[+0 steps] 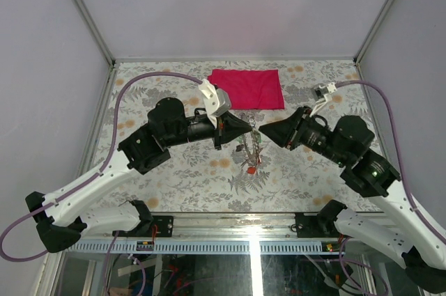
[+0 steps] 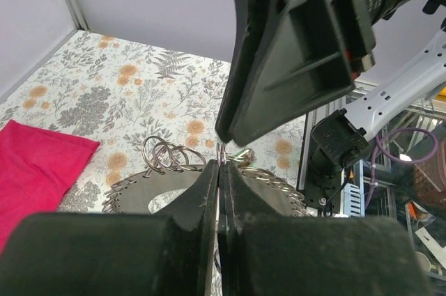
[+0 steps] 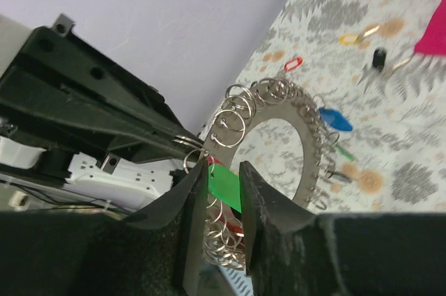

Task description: Put the keys on the keyring

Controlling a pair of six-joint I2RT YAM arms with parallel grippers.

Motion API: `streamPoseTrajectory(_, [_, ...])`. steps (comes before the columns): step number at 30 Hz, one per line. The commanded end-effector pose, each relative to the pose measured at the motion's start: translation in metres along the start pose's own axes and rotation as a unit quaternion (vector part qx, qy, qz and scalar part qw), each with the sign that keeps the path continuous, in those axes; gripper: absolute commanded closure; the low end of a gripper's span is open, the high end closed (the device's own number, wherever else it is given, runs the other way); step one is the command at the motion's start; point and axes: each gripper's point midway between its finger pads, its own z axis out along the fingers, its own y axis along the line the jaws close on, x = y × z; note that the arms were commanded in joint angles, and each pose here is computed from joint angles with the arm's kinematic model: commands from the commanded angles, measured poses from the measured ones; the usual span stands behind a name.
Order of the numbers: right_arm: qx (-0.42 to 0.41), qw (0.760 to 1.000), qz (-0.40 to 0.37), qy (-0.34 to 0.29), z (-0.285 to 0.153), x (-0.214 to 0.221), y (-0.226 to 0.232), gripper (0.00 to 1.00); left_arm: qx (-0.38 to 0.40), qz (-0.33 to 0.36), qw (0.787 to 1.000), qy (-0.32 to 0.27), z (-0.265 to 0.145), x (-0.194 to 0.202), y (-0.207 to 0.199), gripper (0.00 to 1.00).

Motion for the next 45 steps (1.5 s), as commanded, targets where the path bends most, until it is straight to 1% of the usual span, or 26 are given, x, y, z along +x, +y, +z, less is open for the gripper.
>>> streamPoseTrajectory(1, [-0.048,0.985,-0.134,-0.101,-0.033,-0.047,0.034,0.67,0.016,0.038,0.996,-0.082,-0.009,-0.052,-0.010,1.00])
streamPoseTrajectory(4, [-0.073,0.966,-0.201,-0.144,-0.046,-0.057,0.043,0.62,0.026,0.037,0.995,-0.084,-0.009,-0.053,-0.014,1.00])
streamPoseTrajectory(6, [-0.106,0.946,-0.264,-0.155,-0.051,-0.053,0.049,0.59,0.035,0.036,0.995,-0.084,-0.009,-0.053,-0.017,1.00])
streamPoseTrajectory(7, [-0.127,0.932,-0.300,-0.158,-0.054,-0.049,0.053,0.58,0.043,0.037,0.995,-0.086,-0.009,-0.054,-0.020,1.00])
streamPoseTrajectory(10, [-0.156,0.894,-0.394,-0.148,-0.056,-0.035,0.053,0.57,0.072,0.038,0.993,-0.087,-0.010,-0.056,-0.030,1.00])
streamPoseTrajectory(12, [-0.170,0.877,-0.431,-0.131,-0.057,-0.028,0.055,0.55,0.101,0.043,0.990,-0.089,-0.011,-0.056,-0.040,1.00])
streamPoseTrajectory(14, [-0.194,0.867,-0.447,-0.105,-0.058,-0.020,0.062,0.54,0.124,0.048,0.987,-0.092,-0.014,-0.057,-0.048,1.00])
streamPoseTrajectory(17, [-0.228,0.860,-0.452,-0.065,-0.058,-0.009,0.071,0.61,0.152,0.052,0.983,-0.091,-0.016,-0.055,-0.057,1.00])
streamPoseTrajectory(20, [-0.253,0.858,-0.445,-0.034,-0.056,-0.001,0.077,0.67,0.159,0.057,0.982,-0.090,-0.017,-0.054,-0.059,1.00])
streamPoseTrajectory(23, [-0.261,0.862,-0.433,-0.023,-0.051,0.003,0.078,0.70,0.155,0.058,0.982,-0.090,-0.018,-0.051,-0.056,1.00])
streamPoseTrajectory(28, [-0.277,0.868,-0.412,-0.020,-0.038,0.006,0.079,0.72,0.168,0.033,0.981,-0.096,-0.028,-0.049,-0.038,1.00])
streamPoseTrajectory(33, [-0.311,0.862,-0.399,-0.021,-0.030,0.007,0.088,0.72,0.157,0.041,0.981,-0.105,-0.037,-0.052,-0.025,1.00])
streamPoseTrajectory(37, [-0.335,0.864,-0.375,-0.032,-0.030,-0.006,0.089,0.71,0.149,0.045,0.982,-0.107,-0.042,-0.054,-0.019,1.00])
streamPoseTrajectory(40, [-0.369,0.868,-0.332,-0.029,-0.033,-0.017,0.084,0.71,0.145,0.047,0.982,-0.110,-0.046,-0.055,-0.016,1.00])
streamPoseTrajectory(42, [-0.386,0.862,-0.325,-0.033,-0.031,-0.023,0.083,0.71,0.144,0.048,0.982,-0.112,-0.047,-0.056,-0.016,1.00])
streamPoseTrajectory(45, [-0.379,0.867,-0.323,-0.030,-0.023,-0.025,0.078,0.71,0.150,0.048,0.981,-0.116,-0.048,-0.058,-0.017,1.00])
